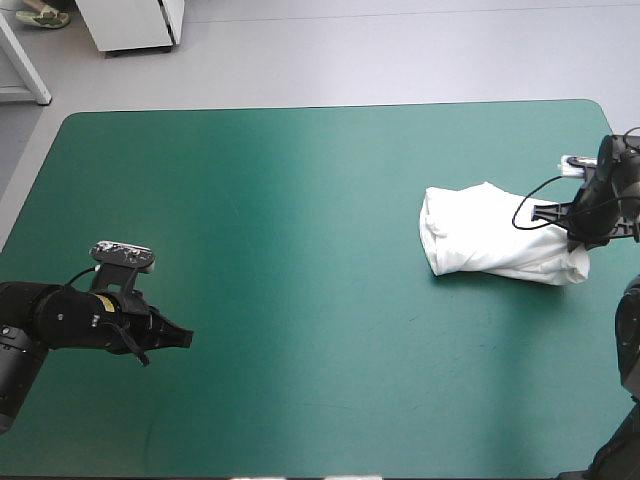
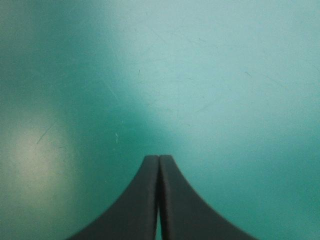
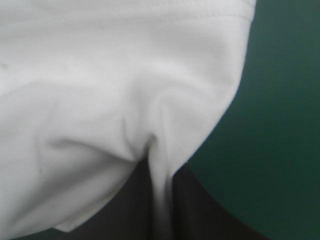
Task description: Fold the cloth
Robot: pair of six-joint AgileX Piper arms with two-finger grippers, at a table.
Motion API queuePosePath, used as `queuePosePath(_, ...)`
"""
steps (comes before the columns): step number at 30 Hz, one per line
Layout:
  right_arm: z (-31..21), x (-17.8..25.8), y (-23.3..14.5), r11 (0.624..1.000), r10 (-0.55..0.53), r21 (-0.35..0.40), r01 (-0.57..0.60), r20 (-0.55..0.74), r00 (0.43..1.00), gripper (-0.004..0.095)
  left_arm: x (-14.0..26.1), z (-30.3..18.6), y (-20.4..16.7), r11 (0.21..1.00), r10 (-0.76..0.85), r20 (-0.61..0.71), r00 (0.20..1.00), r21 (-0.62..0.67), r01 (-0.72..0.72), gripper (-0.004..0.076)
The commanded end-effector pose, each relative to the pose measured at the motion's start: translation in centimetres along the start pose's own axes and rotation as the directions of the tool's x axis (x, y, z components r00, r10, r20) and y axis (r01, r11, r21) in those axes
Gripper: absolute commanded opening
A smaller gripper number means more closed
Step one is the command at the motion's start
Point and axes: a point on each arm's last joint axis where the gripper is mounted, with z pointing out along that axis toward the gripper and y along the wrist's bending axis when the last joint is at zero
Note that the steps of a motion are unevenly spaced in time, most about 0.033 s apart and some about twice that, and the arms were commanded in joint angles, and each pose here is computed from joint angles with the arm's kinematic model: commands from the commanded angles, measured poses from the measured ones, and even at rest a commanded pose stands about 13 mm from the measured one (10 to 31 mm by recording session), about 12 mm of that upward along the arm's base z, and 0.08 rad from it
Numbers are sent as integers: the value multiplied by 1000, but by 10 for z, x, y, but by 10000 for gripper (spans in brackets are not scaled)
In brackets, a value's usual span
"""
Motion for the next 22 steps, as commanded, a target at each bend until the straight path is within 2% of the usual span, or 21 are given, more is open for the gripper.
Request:
queuePosePath(1, -29, 1, -15, 1000, 19, 1, -19, 89, 996, -18, -5, -10, -3, 1000, -2, 72, 997, 13, 2, -9)
queuePosePath(3, -28, -2, -21, 999, 47, -26, -45, 117, 992, 23, -5, -10, -3, 1000, -2, 72, 997, 13, 2, -9)
queuePosePath(5, -28, -2, -25, 995, 79, -66, -71, 125, 989, 135, -5, -10, -3, 1000, -2, 72, 997, 13, 2, -9)
queuePosePath(10, -27, 3, -42, 988, 137, -88, -130, 84, 987, 755, -5, -10, -3, 1000, 13, 74, 997, 12, -13, -9)
queuePosePath(12, -27, 6, -44, 980, 160, -128, -154, 42, 986, 908, -6, -10, -2, 1000, 22, 79, 997, 8, -22, -9)
queuePosePath(13, -29, 7, -43, 977, 160, -147, -153, 41, 986, 937, -6, -10, -2, 1000, 24, 84, 996, 3, -24, -9)
queuePosePath(16, -45, 17, -33, 970, 148, -206, -131, 71, 986, 906, -9, -11, -1, 1000, 27, 121, 992, -4, -27, -9)
queuePosePath(18, -62, 26, -26, 972, 133, -210, -108, 108, 985, 810, -12, -12, -1, 1000, 27, 158, 987, -9, -26, -9)
queuePosePath(20, -79, 38, -21, 975, 115, -208, -82, 151, 982, 631, -16, -12, -1, 1000, 25, 200, 979, -10, -23, -9)
queuePosePath(22, -98, 54, -15, 976, 101, -210, -57, 205, 973, 382, -19, -13, -1, 1000, 23, 239, 971, -11, -21, -9)
